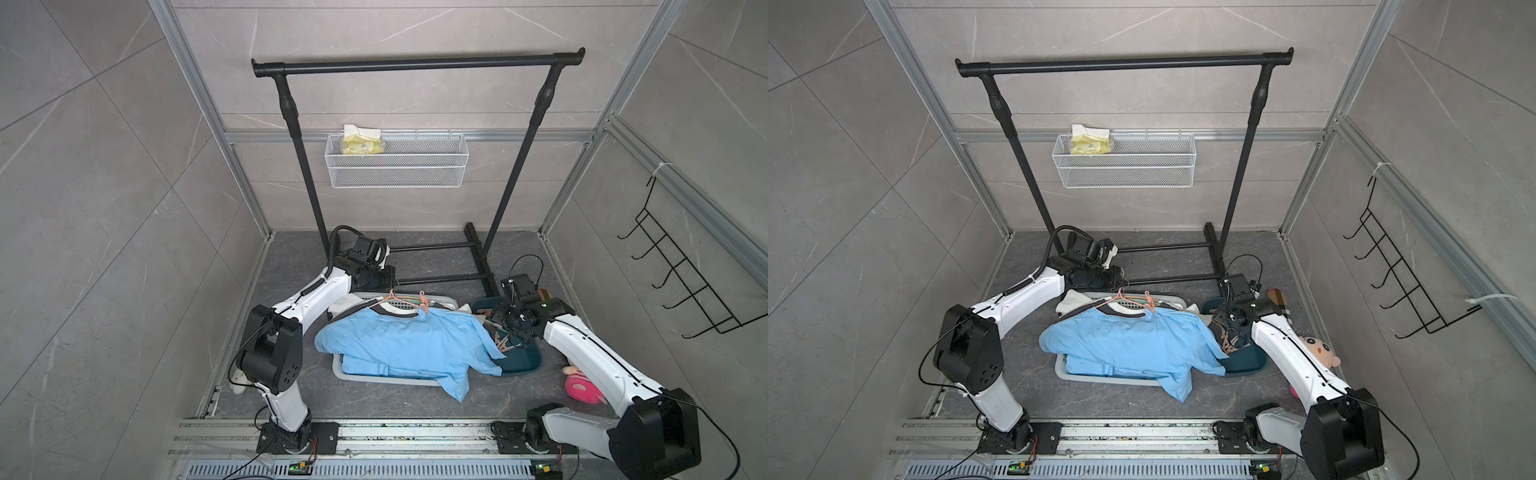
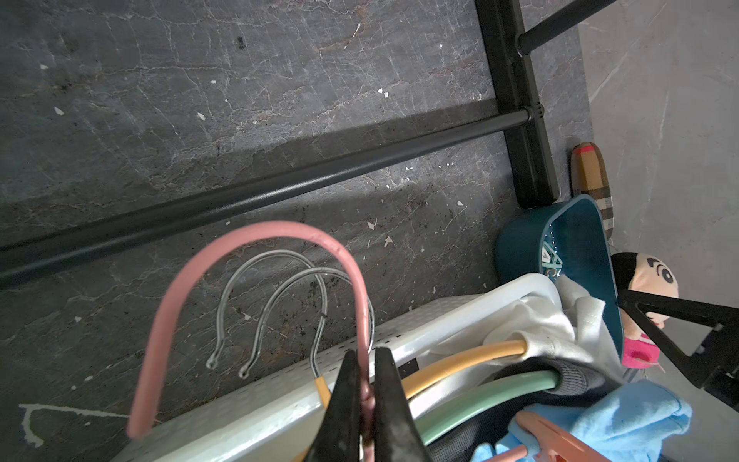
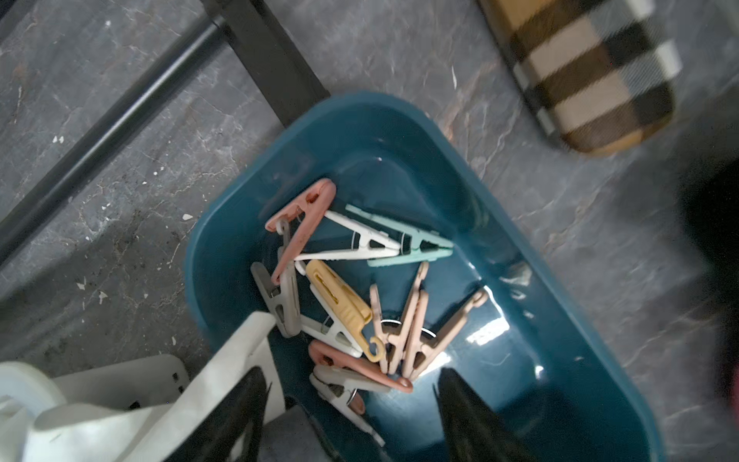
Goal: Use clothespins to secure the t-shirt on both sides of the hanger
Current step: Place the hanger in the basket, then pick up the clothespin from the storage box.
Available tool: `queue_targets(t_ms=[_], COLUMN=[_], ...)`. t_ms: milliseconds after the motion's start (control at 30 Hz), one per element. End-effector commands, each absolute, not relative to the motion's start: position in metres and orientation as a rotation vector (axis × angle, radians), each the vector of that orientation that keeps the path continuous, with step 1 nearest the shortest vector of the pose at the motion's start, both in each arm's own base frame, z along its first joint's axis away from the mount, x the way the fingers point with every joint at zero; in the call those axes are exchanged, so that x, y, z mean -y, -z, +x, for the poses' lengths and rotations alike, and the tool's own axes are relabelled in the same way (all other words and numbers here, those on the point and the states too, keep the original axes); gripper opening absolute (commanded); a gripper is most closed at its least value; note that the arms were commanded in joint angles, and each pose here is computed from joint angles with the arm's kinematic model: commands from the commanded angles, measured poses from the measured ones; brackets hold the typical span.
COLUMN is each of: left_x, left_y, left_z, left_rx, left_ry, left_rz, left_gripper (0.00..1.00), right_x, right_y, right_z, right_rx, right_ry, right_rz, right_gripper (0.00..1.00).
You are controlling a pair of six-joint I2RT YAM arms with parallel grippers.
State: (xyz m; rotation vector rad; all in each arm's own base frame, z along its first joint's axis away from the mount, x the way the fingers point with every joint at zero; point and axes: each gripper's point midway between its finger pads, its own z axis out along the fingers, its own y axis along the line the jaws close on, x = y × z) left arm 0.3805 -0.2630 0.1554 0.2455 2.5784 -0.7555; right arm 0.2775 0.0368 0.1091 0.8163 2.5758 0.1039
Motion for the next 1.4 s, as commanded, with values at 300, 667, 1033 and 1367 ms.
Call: queue_targets(t_ms=[300,667,1033,1367], left_x=[0.239,0.217,0.209,0.208], left_y=[-0.189,-0.232,-0.252,-0.263], left_z=[0.394,0.385,0.361,0.346], left_rx=[-2.452,-2.290,-2.189,-2.139], left_ry=[0.604,0.502,0.537,0.554], left_rz=[0.255,0.287,0.331,0.405], left_gripper=[0.44,0.62,0.61,0.60], right_x=[-0.046,-0.053,-0.046,-0.043], right_y=[-0.061,-0.045,-0.038,-0.070], right_z=[0.269,0.279,0.286,0.293], right_rx=[-2.556,-2.490,-2.433,-2.390], right_ry=[-0.415,-0.519,-0.484,-0.498], right_rz=[1.151,1.266,1.312,1.226], right_gripper=[0.59,0.40,0.11,0.00])
